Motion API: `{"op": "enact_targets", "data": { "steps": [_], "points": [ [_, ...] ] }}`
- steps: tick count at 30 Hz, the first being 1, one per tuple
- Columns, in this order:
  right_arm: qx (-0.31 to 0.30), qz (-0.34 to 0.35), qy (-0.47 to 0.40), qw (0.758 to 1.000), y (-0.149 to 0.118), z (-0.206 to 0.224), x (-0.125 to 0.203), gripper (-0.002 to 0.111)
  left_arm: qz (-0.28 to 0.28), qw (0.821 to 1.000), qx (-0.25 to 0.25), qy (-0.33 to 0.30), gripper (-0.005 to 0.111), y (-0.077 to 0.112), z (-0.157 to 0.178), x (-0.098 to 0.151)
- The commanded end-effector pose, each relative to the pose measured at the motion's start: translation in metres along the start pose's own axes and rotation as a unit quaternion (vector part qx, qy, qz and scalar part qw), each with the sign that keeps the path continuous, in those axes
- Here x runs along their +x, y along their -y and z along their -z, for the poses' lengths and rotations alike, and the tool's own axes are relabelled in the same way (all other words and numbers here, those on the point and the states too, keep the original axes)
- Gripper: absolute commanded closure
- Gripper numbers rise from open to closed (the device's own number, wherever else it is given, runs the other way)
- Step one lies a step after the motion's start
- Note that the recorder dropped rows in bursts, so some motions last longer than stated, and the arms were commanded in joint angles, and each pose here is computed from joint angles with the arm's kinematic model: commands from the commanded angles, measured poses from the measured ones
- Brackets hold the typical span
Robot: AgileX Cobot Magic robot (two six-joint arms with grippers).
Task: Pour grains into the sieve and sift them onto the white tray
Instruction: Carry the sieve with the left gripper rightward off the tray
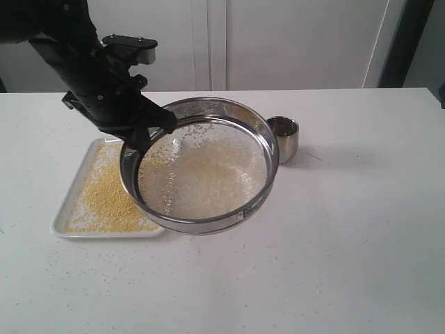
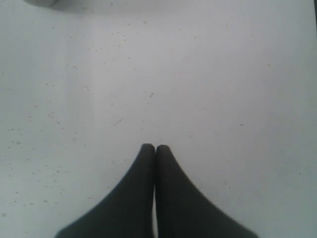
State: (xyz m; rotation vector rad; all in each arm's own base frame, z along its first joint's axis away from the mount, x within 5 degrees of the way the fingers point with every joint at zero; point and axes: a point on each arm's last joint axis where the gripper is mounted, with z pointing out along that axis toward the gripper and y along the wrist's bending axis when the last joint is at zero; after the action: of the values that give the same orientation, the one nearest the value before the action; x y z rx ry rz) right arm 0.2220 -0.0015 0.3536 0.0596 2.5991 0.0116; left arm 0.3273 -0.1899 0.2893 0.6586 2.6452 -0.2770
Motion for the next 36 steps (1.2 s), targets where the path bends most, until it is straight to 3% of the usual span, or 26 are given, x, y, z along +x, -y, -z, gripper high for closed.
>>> {"op": "enact_targets", "data": {
  "steps": [1, 6, 14, 31, 36],
  "points": [
    [0.001, -0.002, 0.004, 1.0, 0.001, 0.0, 0.0, 0.108, -0.006, 0.999, 0.034, 0.042, 0.107, 0.029, 0.006, -0.005],
    [0.001, -0.002, 0.004, 1.0, 0.001, 0.0, 0.0, 0.108, -0.033, 0.996, 0.052, 0.07, 0.107, 0.056, -0.006, -0.008],
    [0.001, -0.002, 0.004, 1.0, 0.001, 0.0, 0.0, 0.108, -0.046, 0.995, 0.066, 0.064, 0.107, 0.079, -0.038, -0.008],
    [0.001, -0.002, 0.004, 1.0, 0.001, 0.0, 0.0, 0.108, -0.046, 0.996, 0.07, 0.003, 0.107, 0.089, -0.069, -0.019],
    [0.001, -0.002, 0.004, 1.0, 0.001, 0.0, 0.0, 0.108, -0.062, 0.995, 0.075, -0.012, 0.107, 0.11, -0.09, -0.021]
  ]
}}
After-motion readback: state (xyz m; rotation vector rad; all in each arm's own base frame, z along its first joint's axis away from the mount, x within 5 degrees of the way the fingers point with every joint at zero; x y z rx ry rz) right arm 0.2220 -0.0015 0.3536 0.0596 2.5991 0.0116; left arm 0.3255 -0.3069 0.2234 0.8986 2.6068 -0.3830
